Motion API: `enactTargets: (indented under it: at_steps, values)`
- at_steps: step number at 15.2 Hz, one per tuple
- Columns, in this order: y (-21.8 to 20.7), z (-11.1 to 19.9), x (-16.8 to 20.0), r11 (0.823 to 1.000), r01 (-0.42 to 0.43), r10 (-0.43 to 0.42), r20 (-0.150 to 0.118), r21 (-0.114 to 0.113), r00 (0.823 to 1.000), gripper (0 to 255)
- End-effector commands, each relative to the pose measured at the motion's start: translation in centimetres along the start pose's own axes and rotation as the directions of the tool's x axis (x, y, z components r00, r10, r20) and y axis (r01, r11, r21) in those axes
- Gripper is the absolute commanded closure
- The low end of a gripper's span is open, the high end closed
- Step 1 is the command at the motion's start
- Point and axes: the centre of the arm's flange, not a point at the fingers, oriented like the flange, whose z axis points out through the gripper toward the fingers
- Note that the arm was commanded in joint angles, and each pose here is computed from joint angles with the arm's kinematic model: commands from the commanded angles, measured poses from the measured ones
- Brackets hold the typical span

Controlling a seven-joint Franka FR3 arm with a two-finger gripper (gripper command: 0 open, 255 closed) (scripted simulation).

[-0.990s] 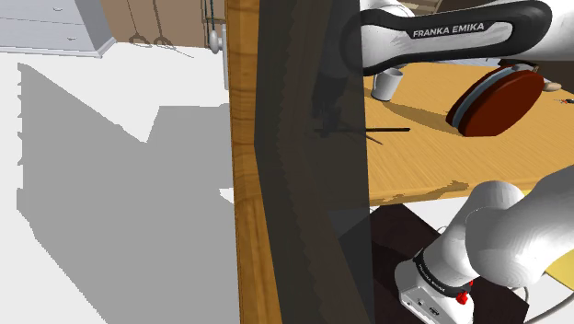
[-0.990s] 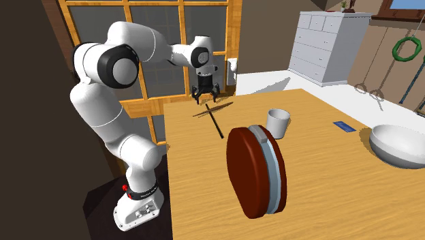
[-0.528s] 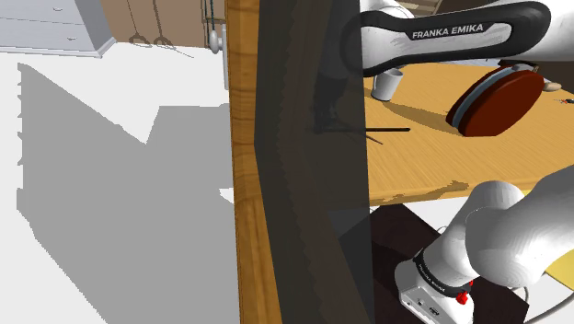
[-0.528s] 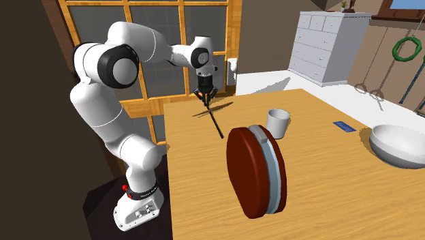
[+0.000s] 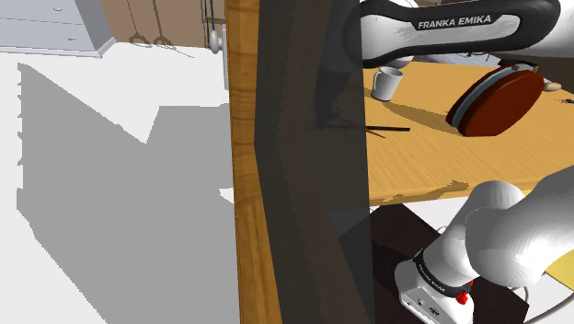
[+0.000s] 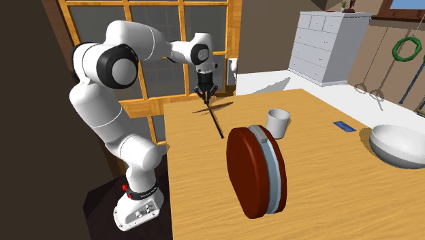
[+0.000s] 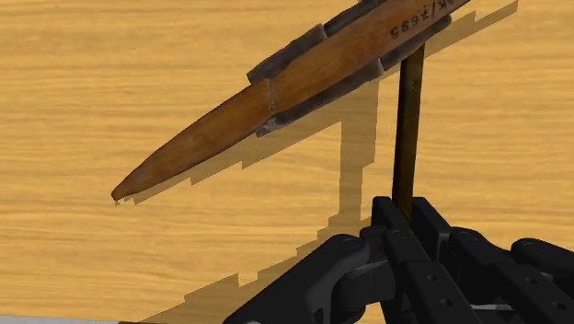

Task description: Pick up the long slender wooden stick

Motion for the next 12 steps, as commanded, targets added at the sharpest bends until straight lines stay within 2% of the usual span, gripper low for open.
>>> enactTargets:
  at_steps: [1,12]
  values:
    - [0.0,-1.1,0.1,1.0,0.0,0.0,0.0,0.0,1.0,255]
    - [0.1,-6.4,0.0,1.0,0.0,0.0,0.0,0.0,1.0,255]
